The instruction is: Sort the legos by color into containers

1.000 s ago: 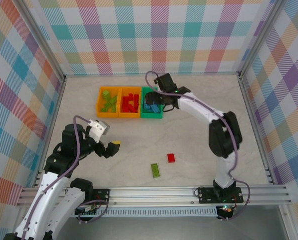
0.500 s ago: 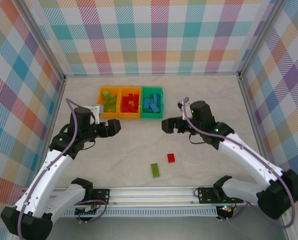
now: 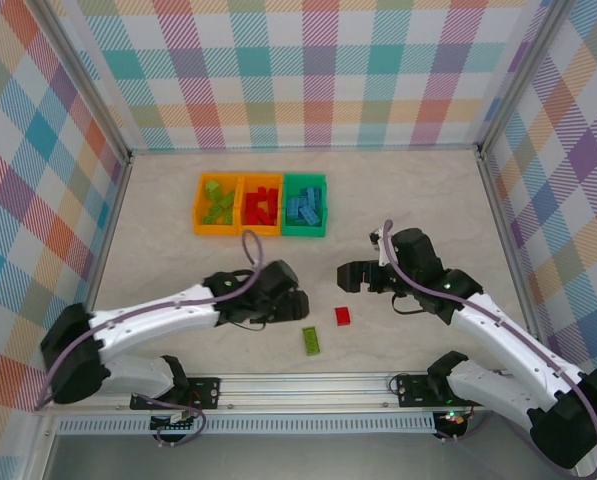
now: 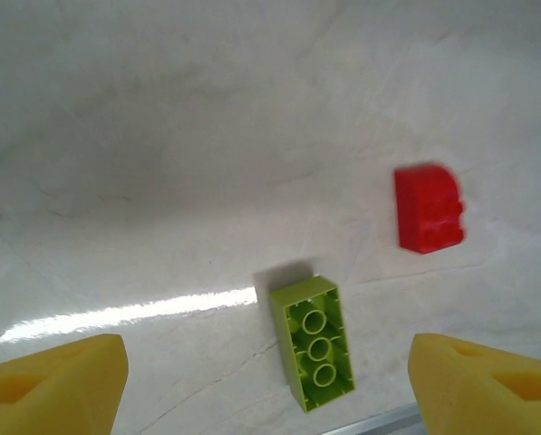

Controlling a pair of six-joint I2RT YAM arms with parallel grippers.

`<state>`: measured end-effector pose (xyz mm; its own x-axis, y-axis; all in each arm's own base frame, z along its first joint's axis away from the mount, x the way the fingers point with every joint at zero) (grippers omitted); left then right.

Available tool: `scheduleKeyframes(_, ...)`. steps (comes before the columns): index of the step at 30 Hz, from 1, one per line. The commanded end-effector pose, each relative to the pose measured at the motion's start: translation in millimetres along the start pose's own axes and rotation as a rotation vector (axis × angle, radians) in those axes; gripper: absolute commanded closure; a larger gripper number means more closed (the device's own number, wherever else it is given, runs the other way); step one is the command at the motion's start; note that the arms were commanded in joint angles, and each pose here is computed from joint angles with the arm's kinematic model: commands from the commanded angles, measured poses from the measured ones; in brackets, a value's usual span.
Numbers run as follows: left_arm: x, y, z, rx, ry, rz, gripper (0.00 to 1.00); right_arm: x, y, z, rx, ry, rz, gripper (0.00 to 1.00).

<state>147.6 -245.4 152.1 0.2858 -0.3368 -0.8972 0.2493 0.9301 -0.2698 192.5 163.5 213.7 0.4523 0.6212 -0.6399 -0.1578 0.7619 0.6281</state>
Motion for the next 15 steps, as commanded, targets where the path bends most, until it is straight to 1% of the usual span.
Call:
scheduleKeyframes(1, 15, -27, -3, -0.025, -0.001, -0.009, 0.19, 0, -7, -6, 0.016, 0.013, -0.034, 0.00)
scheduleKeyframes(4, 37, -41, -15, 0.005, 0.065, -0.010, 0.19, 0, -9, -8, 0.019, 0.013, -0.039, 0.00)
scheduleKeyframes(7, 53, -46, -23, 0.025, 0.112, 0.001, 0.20, -1, -13, -10, 0.021, 0.007, -0.052, 0.00)
scheduleKeyframes(9, 60, -47, -26, 0.030, 0.130, 0.006, 0.23, -2, -13, -11, 0.020, 0.001, -0.053, 0.00)
scheduleKeyframes(13, 66, -46, -29, 0.036, 0.143, 0.018, 0.33, -4, -15, -14, 0.024, 0.002, -0.057, 0.00)
scheduleKeyframes(15, 69, -40, -32, 0.039, 0.151, 0.053, 0.40, -6, -15, -14, 0.026, 0.001, -0.057, 0.00)
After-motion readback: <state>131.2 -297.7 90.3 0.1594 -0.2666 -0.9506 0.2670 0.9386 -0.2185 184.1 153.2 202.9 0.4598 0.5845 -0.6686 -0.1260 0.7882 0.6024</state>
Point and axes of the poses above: each hand's point on the last joint's axis, 136 mm out from that joint toward the fingers, its own x axis out along the fingers, its own y axis along the line the jaws close on, z = x × y, the point moved 6 cm from there along -x, back along the fingers, and after that the axes turned 13 degrees about x, right-handed, at the moved point
